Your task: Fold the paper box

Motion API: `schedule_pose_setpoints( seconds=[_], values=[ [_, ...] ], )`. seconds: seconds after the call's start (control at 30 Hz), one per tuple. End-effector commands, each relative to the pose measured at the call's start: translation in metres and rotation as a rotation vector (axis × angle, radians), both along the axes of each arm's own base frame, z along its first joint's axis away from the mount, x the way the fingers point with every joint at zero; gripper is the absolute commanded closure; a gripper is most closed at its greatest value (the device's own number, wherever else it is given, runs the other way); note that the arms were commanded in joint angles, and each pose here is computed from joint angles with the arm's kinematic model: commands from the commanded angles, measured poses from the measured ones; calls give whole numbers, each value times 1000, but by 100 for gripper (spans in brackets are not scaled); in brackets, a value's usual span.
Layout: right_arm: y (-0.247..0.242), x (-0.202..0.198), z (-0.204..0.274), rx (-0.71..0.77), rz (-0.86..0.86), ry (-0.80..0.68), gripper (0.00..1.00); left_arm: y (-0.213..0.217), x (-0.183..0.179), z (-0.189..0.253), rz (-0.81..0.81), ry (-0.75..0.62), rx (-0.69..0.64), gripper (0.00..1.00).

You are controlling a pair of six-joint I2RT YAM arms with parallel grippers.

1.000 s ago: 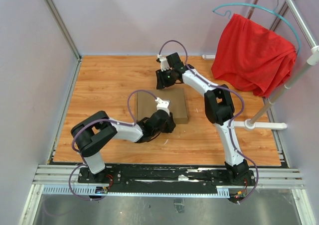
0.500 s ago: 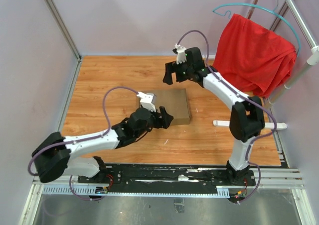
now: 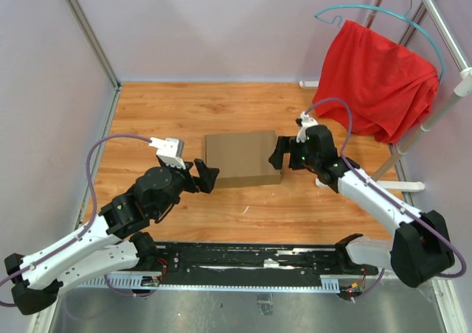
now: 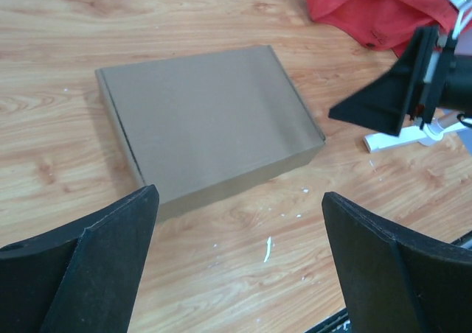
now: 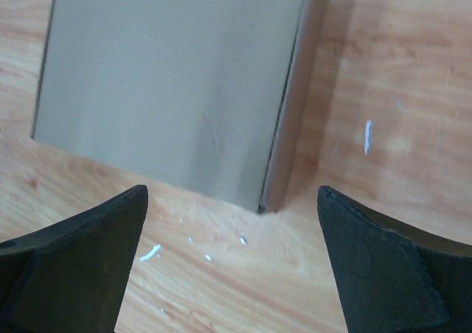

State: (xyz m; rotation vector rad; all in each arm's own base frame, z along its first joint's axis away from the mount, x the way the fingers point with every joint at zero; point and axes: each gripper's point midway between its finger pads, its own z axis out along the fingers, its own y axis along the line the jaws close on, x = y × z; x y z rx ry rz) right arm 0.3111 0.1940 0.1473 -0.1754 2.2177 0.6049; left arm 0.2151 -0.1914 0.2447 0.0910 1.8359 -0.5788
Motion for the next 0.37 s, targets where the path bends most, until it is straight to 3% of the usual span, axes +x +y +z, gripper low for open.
schedule_pose_setpoints(
  seconds=[0.0,0.17,0.33],
  values=[
    [-10,-12,15,49,-39,-73,2,26,-11,-3,24,20,71,1],
    [-14,-32,14,14,37,-87,2,35,-9,-7,51,11,126,1],
    [-44,-44,-1,-90,-35,-93,2,40,-11,-18,54,33,164,1]
  ],
)
